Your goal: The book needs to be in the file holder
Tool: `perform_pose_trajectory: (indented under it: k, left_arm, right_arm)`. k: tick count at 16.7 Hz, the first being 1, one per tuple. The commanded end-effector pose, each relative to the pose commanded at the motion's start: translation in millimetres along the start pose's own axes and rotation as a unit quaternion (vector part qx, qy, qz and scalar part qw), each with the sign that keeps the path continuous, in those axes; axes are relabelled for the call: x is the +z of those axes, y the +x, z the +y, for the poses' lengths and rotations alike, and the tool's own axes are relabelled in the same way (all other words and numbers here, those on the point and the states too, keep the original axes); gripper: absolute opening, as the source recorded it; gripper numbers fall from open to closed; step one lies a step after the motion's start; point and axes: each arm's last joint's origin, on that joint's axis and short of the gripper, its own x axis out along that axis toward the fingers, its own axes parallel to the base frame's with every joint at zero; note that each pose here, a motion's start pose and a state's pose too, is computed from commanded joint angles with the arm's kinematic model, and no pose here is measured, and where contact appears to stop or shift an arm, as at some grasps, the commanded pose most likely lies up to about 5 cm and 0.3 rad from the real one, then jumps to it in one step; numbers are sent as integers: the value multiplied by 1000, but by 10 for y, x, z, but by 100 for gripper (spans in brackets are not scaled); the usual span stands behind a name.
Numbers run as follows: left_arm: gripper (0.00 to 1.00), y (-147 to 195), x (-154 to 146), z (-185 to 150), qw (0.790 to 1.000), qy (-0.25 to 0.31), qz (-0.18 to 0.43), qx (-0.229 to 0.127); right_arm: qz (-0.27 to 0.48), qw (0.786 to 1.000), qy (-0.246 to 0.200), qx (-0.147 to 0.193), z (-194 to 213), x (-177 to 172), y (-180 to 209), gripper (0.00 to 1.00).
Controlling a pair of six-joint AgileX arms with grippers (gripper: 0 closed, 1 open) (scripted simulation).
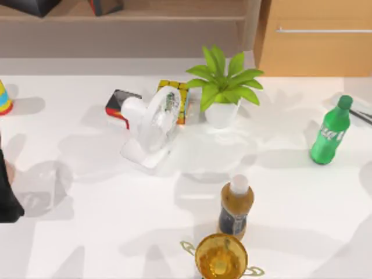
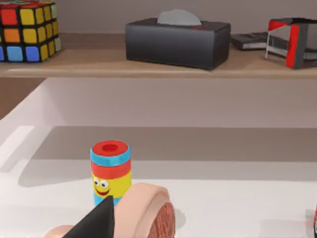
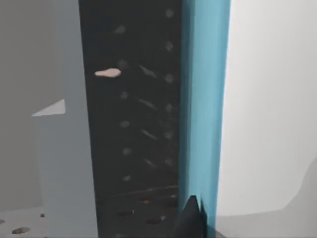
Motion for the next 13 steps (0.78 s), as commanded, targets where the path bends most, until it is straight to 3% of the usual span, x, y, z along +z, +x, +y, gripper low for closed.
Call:
perform_pose_trajectory:
  k: [7, 13]
  left_arm:
    - [100, 0, 0, 0, 1000, 0, 0, 0]
    - [100, 0, 0, 0, 1000, 0, 0, 0]
  right_arm:
    - [0, 1000, 0, 0, 0, 0, 0, 98]
    - [0, 1000, 0, 0, 0, 0, 0, 100]
